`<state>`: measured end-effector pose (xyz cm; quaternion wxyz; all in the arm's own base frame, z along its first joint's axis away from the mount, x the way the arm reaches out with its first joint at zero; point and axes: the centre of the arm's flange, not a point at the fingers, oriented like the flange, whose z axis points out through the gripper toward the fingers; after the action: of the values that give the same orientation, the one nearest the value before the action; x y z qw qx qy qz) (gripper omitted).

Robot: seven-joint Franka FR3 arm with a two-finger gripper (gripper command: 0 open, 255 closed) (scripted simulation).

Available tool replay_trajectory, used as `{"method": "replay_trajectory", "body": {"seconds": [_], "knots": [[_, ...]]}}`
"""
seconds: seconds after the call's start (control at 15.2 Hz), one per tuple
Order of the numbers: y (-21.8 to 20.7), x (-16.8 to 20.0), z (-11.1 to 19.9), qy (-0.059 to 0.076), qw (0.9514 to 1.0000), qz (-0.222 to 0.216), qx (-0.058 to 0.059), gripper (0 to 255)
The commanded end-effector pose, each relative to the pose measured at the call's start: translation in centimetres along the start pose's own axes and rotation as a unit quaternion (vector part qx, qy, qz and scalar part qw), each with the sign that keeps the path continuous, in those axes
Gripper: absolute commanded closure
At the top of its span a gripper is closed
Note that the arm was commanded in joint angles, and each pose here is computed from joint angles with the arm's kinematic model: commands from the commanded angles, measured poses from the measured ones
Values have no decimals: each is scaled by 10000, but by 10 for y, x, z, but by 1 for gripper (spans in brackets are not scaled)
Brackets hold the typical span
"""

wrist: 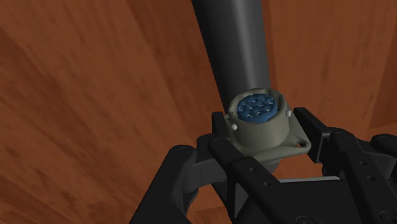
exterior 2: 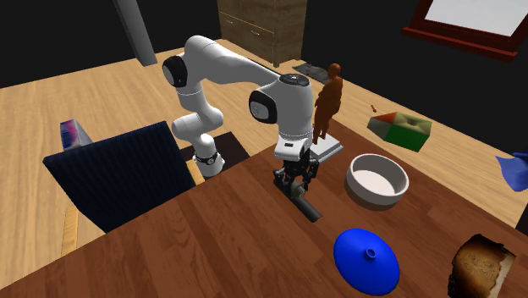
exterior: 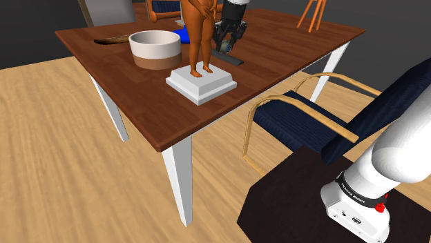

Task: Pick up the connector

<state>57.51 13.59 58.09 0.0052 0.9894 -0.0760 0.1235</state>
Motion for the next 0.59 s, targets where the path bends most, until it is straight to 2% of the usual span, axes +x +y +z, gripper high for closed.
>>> {"method": "replay_trajectory", "body": {"seconds": [0.0,0.2,0.53], "knots": [[0,0,1,-10,10000,-1,-2,255],[-1,0,0,-10,10000,0,-2,255],[-1,6,-25,-10,10000,0,-2,255]]}}
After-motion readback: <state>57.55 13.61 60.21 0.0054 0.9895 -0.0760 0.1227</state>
